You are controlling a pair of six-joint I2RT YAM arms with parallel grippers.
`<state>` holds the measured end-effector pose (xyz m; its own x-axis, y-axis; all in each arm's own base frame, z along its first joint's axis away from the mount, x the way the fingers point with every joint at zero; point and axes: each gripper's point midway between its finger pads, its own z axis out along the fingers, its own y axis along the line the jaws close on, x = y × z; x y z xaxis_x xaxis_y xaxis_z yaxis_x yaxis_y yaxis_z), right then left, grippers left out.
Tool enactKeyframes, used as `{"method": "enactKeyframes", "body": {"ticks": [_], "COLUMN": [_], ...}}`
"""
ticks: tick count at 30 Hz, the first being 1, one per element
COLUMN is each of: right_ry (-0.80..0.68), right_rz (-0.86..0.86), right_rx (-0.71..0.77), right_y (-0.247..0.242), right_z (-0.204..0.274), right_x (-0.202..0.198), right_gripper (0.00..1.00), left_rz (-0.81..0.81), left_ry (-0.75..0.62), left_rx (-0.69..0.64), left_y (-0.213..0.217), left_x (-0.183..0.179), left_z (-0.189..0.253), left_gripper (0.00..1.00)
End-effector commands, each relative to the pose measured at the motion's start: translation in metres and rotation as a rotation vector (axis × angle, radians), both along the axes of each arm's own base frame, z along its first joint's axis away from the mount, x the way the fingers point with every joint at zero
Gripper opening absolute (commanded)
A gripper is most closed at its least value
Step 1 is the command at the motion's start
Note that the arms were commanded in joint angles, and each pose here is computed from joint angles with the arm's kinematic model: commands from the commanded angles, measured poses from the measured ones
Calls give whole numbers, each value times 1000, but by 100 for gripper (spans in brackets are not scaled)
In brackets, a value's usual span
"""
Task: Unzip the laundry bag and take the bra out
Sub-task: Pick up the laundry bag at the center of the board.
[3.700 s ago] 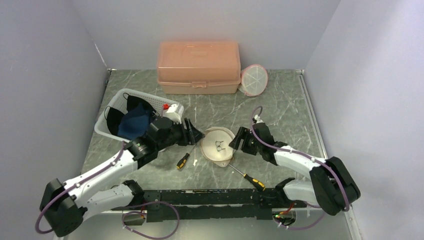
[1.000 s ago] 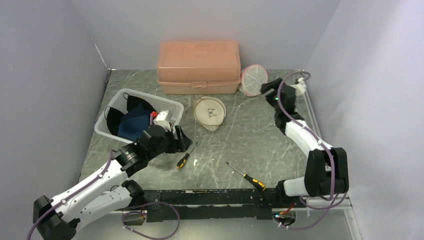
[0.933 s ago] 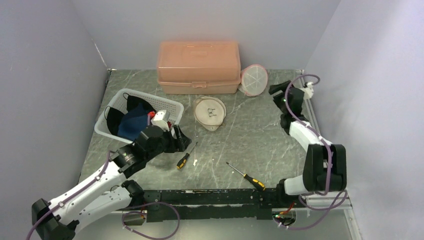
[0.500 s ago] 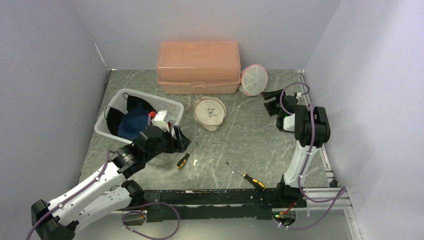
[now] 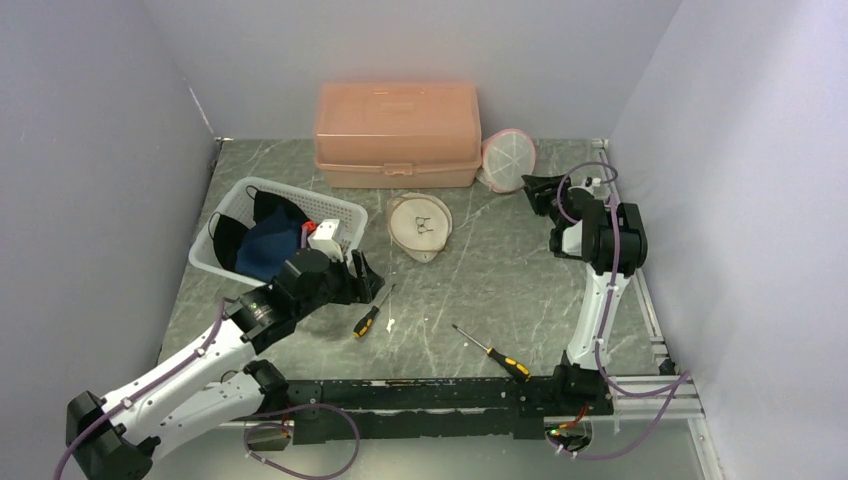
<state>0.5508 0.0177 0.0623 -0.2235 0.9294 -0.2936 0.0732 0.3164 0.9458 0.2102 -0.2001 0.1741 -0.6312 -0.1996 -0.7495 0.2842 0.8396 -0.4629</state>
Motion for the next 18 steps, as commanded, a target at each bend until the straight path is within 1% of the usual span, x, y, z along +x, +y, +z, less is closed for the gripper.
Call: {"method": "enactKeyframes", "body": {"ticks": [1, 5, 7, 11, 16, 18], "right_ry": [-146, -177, -200, -243, -281, -298], "right_rz": [53, 65, 78, 84, 77, 72], "right_rx": [11, 27, 37, 47, 41, 20], "right_y": [8, 10, 13, 15, 16, 16], "right_z": [35, 45, 52, 71, 89, 100], "right_x": [9, 8, 8, 4, -9, -16], "right_gripper": [49, 49, 47, 33, 8, 1], "left_rz": [-6, -17, -24, -28, -26, -22], "left_ry": [-56, -51, -43, -24, -17, -15], "left_rx": [-31, -35, -37, -33, -54, -60], "left_y": [-4, -8, -11, -13, -10, -8], "left_x": [6, 7, 7, 7, 1, -1], "left_z": [21, 20, 20, 17, 17, 17], "left_gripper": [78, 78, 78, 77, 77, 77]}}
